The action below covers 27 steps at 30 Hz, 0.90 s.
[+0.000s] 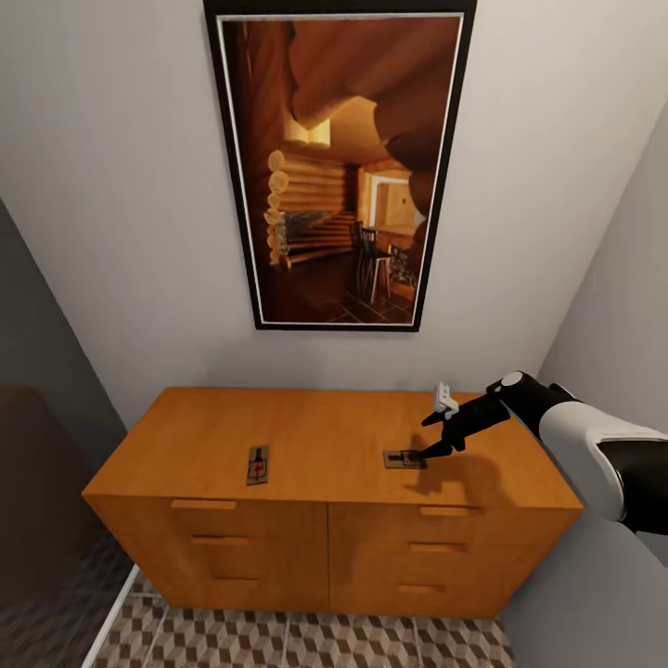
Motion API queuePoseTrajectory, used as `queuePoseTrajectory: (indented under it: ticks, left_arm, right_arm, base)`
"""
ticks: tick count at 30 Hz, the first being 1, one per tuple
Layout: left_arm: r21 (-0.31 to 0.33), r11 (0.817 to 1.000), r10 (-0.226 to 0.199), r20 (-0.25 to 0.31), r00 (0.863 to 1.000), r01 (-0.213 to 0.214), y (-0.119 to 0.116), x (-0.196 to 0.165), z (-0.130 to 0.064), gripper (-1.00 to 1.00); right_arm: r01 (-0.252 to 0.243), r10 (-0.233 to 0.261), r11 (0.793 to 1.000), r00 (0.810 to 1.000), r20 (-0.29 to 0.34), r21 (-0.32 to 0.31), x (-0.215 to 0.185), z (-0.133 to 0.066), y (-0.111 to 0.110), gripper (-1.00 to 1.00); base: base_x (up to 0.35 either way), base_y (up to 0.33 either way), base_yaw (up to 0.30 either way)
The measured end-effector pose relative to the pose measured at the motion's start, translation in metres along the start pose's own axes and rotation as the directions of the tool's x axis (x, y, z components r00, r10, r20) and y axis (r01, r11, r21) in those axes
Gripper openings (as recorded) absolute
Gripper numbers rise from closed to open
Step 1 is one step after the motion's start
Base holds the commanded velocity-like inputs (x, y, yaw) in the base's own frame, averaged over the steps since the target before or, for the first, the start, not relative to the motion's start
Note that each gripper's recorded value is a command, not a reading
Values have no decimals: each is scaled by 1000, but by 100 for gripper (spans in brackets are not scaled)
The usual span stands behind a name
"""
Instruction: Take the four mousetraps from the cabinet in the bathroom and place them on the bathroom floor. Make sure all four end up on the same floor surface, and ensure that at least two of them are either under or directly next to the same bathroom sink.
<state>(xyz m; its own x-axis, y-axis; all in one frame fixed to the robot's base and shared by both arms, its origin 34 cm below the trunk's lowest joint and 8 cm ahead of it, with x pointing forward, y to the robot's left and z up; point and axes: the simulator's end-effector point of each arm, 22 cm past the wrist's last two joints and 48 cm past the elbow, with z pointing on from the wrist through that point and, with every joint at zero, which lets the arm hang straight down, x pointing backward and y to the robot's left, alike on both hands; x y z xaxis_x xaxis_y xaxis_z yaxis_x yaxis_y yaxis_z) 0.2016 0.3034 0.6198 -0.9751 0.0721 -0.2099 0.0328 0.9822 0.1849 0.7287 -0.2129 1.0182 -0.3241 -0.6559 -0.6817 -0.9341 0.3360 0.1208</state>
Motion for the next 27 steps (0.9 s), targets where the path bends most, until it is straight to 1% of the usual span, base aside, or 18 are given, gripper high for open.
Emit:
queuePoseTrajectory:
  ticks: [27]
  left_arm:
    - [3,1000,6,-34,999,-6,-1,14,0,100]
  right_arm:
    - [-22,22,999,1000,-13,-23,15,16,-3,100]
  base:
    - [0,0,0]
